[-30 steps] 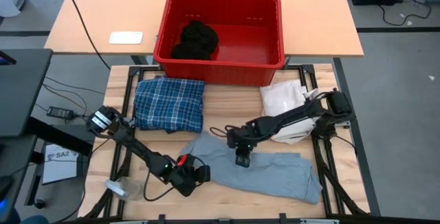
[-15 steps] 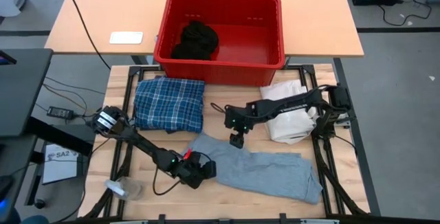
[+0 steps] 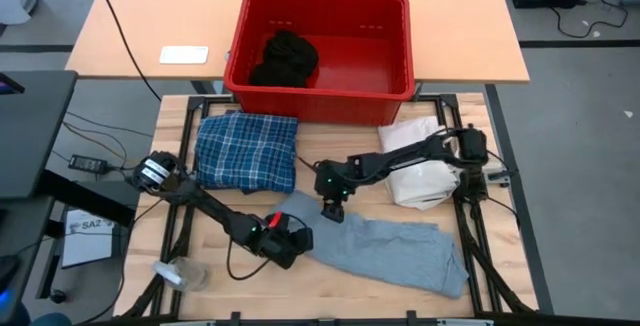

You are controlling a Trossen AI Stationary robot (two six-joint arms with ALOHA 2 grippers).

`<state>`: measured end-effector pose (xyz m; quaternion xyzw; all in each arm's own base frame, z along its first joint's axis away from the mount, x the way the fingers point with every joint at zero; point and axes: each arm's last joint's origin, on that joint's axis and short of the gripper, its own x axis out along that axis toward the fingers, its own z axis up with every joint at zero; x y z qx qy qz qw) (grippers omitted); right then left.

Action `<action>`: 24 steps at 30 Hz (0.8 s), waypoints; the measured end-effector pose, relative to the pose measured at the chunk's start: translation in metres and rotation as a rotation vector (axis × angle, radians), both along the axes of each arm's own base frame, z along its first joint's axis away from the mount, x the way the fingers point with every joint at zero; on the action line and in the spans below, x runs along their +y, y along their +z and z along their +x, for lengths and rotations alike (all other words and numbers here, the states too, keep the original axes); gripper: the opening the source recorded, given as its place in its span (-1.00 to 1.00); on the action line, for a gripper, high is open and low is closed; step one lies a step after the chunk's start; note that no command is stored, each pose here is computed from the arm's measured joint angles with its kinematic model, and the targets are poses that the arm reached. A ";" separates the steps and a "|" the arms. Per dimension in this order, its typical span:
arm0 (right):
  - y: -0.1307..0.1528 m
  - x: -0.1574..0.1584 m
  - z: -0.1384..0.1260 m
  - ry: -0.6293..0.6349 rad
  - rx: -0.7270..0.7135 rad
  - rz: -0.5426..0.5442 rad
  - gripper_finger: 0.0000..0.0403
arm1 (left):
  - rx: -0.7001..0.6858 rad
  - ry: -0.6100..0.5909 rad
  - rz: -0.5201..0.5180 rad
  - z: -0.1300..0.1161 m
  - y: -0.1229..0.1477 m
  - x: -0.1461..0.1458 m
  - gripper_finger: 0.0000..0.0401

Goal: Fold Laundry from Bin
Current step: Fold the gray shirt

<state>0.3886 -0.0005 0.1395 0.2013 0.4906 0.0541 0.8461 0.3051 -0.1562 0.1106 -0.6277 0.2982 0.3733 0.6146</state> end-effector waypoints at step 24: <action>-0.022 -0.008 0.001 0.148 0.022 0.257 -0.91 | -0.111 -0.400 0.510 0.021 0.009 0.005 -0.99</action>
